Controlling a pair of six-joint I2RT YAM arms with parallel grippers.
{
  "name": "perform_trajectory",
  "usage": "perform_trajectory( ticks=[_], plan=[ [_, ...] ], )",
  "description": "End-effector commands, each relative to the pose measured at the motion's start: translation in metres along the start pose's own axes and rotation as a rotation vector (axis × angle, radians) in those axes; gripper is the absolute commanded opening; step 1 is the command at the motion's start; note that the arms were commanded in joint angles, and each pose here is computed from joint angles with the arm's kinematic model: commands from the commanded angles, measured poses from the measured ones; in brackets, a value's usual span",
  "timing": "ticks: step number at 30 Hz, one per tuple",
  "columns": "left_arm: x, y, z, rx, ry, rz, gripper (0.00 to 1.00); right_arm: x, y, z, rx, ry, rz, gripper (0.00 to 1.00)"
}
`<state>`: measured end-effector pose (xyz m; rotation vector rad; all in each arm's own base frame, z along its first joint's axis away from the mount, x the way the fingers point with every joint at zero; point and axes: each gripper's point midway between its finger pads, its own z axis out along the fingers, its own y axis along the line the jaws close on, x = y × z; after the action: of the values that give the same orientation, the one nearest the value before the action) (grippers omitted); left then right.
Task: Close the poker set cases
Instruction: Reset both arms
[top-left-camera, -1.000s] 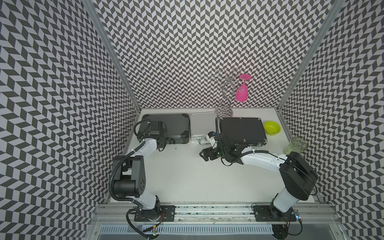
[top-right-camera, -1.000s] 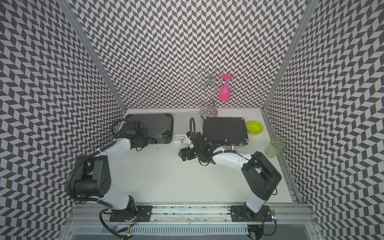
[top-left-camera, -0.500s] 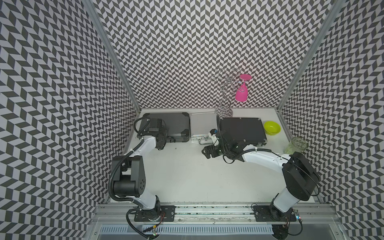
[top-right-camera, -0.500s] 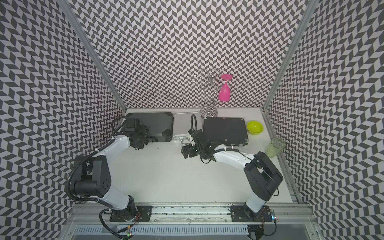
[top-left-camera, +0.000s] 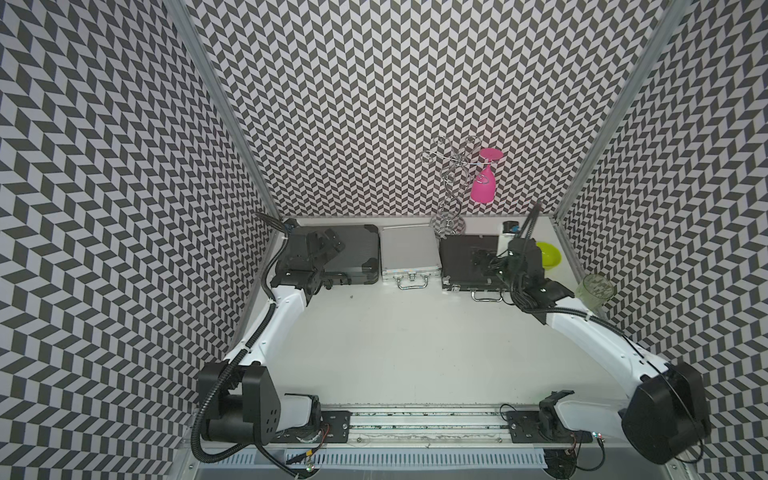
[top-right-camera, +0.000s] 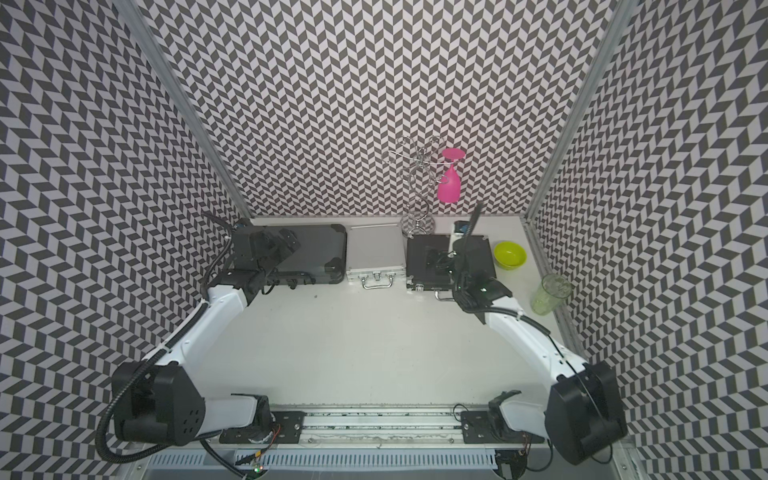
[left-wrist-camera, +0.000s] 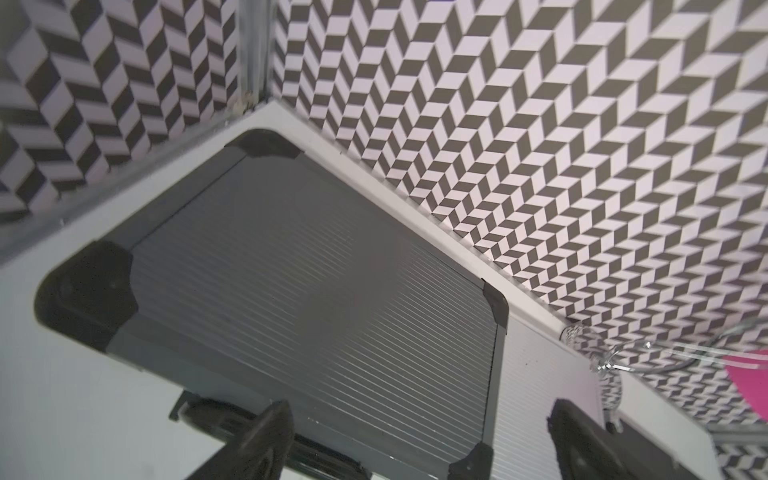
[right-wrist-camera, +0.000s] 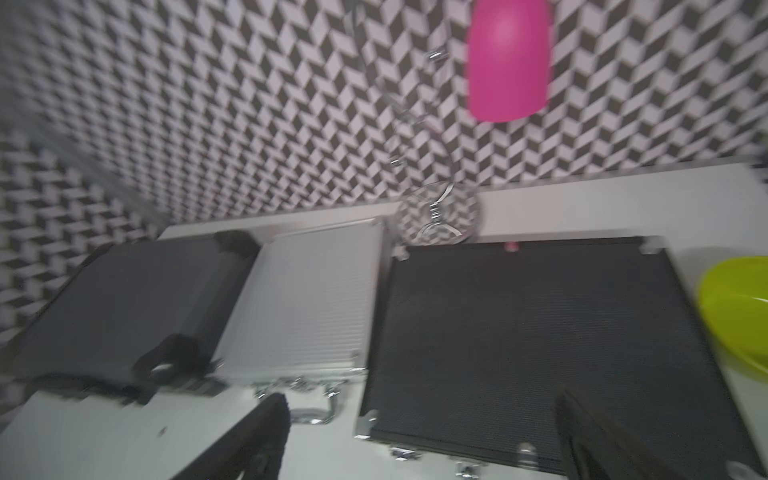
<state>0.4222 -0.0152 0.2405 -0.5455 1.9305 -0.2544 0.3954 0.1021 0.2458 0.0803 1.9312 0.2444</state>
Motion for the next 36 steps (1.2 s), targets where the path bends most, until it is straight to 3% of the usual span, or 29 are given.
perform_trajectory(
  ticks=[1, 6, 8, 10, 16, 24, 26, 29, 36],
  plan=[
    [-0.008, 0.002, -0.005, -0.006, -0.193, 0.312, 0.99, -0.042, -0.031, -0.019, 0.097, -0.262, -0.031, 0.99],
    [0.038, 0.022, 0.004, 0.001, -0.179, 0.455, 0.99, -0.024, -0.07, -0.01, 0.203, -0.25, -0.057, 0.99],
    [0.053, 0.017, 0.002, 0.075, -0.2, 0.523, 0.99, -0.011, -0.083, -0.002, 0.226, -0.231, -0.061, 0.99],
    [0.061, 0.016, 0.001, 0.121, -0.236, 0.549, 0.99, 0.003, -0.1, 0.004, 0.257, -0.212, -0.059, 0.99],
    [0.072, 0.042, 0.013, 0.083, -0.291, 0.541, 0.99, 0.028, -0.154, 0.006, 0.352, -0.19, -0.03, 0.99],
    [0.074, 0.071, -0.001, 0.102, -0.414, 0.45, 1.0, 0.054, -0.15, 0.013, 0.22, -0.25, -0.005, 0.99],
    [0.078, 0.072, 0.005, 0.096, -0.363, 0.451, 1.0, 0.056, -0.147, 0.008, 0.199, -0.314, -0.019, 0.99],
    [0.075, 0.07, 0.001, 0.104, -0.397, 0.452, 1.0, 0.061, -0.126, 0.011, 0.106, -0.314, -0.101, 0.99],
    [0.077, 0.072, 0.004, 0.098, -0.378, 0.453, 1.0, 0.074, -0.121, -0.002, 0.105, -0.386, -0.122, 0.99]
  ],
)
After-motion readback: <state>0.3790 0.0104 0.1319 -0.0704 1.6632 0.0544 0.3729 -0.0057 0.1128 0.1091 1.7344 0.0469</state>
